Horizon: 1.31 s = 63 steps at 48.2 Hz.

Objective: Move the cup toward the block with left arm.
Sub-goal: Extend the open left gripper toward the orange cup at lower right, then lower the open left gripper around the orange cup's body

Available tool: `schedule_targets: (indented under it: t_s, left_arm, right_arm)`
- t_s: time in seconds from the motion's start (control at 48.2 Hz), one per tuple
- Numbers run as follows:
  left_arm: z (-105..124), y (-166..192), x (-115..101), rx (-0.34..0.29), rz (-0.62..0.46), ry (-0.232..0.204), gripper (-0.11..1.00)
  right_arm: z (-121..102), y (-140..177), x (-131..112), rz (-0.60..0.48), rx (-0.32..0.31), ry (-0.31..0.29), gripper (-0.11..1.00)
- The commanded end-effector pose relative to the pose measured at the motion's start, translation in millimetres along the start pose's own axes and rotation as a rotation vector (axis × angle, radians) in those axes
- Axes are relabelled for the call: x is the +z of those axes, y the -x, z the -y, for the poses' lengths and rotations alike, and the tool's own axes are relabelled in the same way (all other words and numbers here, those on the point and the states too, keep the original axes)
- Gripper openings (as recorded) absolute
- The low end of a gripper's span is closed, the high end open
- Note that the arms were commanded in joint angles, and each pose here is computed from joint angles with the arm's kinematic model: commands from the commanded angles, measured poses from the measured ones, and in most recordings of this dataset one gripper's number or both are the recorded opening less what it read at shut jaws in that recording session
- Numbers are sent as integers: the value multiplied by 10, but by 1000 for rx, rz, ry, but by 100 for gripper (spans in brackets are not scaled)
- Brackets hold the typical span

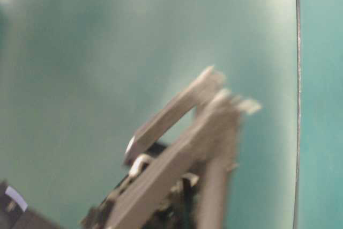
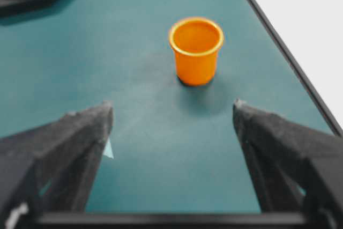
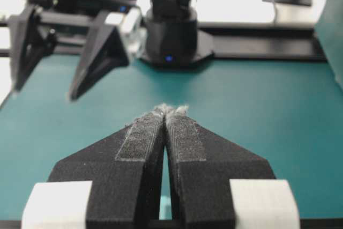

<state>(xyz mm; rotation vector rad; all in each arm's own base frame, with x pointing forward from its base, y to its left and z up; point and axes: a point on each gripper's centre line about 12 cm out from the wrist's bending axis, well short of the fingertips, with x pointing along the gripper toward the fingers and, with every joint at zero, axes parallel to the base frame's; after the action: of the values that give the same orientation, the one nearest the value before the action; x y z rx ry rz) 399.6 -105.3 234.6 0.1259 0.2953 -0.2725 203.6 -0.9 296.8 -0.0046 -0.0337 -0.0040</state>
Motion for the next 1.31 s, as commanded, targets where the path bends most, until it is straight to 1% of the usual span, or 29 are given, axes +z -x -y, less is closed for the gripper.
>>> schedule_targets:
  t_s: [0.0,0.104,0.187,0.332,0.602,0.871,0.913,1.058,1.286]
  left_arm:
    - [-6,-75,149,1,32,-2,87]
    - [0,-180,150,-1,29,-1,87]
    - [-4,-276,107,-1,12,3,87]
    - [25,-454,10,-7,-13,9,87]
    - [125,-828,-182,-26,-55,5,87]
    - [137,-1006,-117,-29,-52,5,87]
    - [176,-1036,-126,-35,-53,9,87]
    - [299,-1144,-130,-56,-49,0,87]
    - [293,-1281,-171,-54,-59,-4,87]
  right_arm:
    - [4,-27,120,29,-2,-3,0]
    - [4,-27,120,29,-2,-1,0]
    - [4,-29,117,28,-2,-3,0]
    - [4,-29,117,28,-2,-1,0]
    - [4,-33,120,28,-2,-1,0]
    - [4,-36,117,26,-2,-1,0]
    - [4,-38,113,25,-2,-3,0]
    - [4,-38,113,25,-2,-1,0]
    - [4,-41,107,20,-2,0,0]
